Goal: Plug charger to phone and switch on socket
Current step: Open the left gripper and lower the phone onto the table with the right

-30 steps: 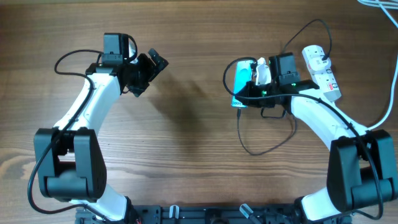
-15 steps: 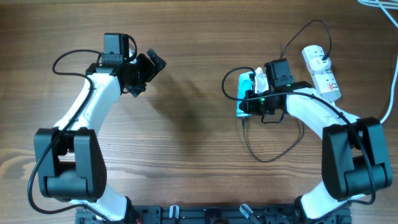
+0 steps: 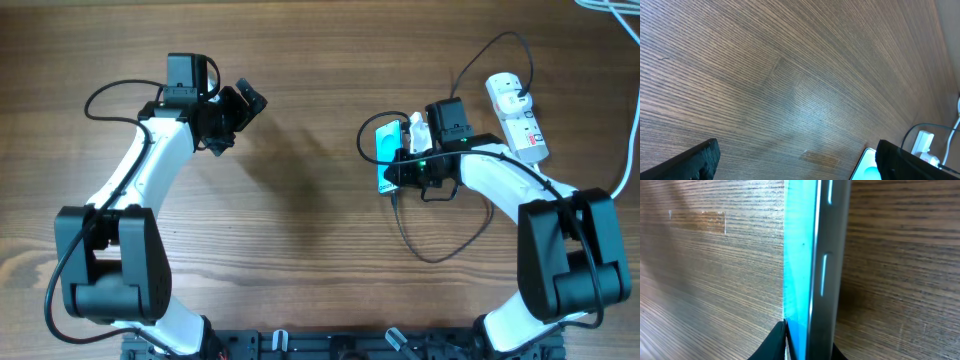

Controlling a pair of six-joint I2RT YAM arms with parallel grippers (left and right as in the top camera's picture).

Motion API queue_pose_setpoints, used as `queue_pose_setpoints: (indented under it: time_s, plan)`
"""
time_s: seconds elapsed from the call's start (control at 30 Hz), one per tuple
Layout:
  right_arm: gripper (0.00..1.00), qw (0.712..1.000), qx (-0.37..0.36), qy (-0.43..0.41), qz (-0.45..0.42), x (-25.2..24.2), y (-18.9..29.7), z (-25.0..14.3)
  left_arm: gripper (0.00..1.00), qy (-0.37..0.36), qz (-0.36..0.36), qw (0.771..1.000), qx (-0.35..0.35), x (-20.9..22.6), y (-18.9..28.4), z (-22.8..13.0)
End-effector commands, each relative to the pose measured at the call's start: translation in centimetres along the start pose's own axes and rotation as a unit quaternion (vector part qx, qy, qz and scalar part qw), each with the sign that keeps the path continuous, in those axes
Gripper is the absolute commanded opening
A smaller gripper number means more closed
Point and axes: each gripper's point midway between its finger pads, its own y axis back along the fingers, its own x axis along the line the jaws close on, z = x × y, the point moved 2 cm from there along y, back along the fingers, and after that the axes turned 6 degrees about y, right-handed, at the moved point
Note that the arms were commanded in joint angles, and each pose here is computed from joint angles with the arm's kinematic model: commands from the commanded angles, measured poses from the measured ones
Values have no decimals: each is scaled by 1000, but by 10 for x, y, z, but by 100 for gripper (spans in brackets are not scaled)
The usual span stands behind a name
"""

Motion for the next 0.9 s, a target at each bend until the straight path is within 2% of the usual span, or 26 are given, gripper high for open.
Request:
queue_pose_setpoints:
  time_s: [0.0, 0.27, 0.77, 0.87]
  plan:
    - [20, 1000, 8, 4, -3, -3, -5, -5, 100, -11, -1, 1000, -13, -2, 6, 3]
    - [35, 1000, 8, 3, -2, -3, -5, -5, 100, -11, -1, 1000, -13, -2, 6, 3]
    - [36, 1000, 5, 3, -2, -3, -5, -3, 100, -11, -1, 1000, -13, -2, 6, 3]
    - [40, 1000, 1, 3, 4, 3, 2, 6, 100, -11, -1, 1000, -13, -2, 6, 3]
